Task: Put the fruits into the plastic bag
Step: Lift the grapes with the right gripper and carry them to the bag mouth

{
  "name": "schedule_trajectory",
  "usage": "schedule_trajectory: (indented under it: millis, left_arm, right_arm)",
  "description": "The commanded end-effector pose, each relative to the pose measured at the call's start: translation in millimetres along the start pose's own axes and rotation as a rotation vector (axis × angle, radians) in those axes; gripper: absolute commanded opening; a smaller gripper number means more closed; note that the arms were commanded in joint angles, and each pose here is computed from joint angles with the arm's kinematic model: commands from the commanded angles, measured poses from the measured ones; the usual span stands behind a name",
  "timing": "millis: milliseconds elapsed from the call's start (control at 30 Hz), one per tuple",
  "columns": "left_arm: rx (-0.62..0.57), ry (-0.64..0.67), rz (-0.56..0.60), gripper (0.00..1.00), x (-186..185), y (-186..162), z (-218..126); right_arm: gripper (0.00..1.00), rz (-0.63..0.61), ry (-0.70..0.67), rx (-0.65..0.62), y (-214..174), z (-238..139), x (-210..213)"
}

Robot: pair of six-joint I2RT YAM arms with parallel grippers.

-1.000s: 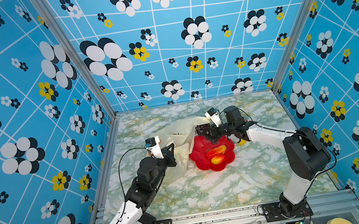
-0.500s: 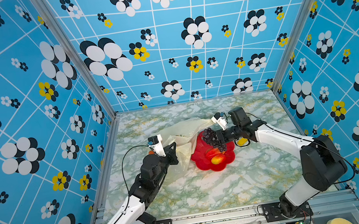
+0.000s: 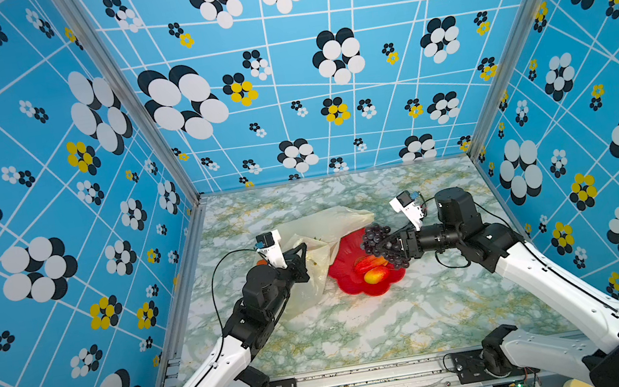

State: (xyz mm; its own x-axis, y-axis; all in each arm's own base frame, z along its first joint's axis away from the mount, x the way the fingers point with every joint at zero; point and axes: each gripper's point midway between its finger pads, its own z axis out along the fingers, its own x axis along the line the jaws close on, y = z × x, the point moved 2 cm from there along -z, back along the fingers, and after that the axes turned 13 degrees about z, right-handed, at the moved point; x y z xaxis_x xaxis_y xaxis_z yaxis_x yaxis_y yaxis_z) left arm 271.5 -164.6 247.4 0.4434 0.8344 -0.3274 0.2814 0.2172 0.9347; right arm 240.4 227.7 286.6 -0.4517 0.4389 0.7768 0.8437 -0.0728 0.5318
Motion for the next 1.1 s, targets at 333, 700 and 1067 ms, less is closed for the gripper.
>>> schedule_trajectory:
  millis: [333,700,1067]
  left_arm:
    - [-0.019,-0.298,0.048,0.00,-64,56,-32]
    - [-0.016,-0.261,0.083,0.00,-58,57,-39]
    - [-0.016,-0.256,0.069,0.00,-54,57,-30]
  right_arm:
    - [0.42,-0.079,0.228,-0.174,71,64,43]
    - [0.41,-0.037,0.293,0.004,52,124,49]
    - [0.42,-0.041,0.281,0.202,4,128,43]
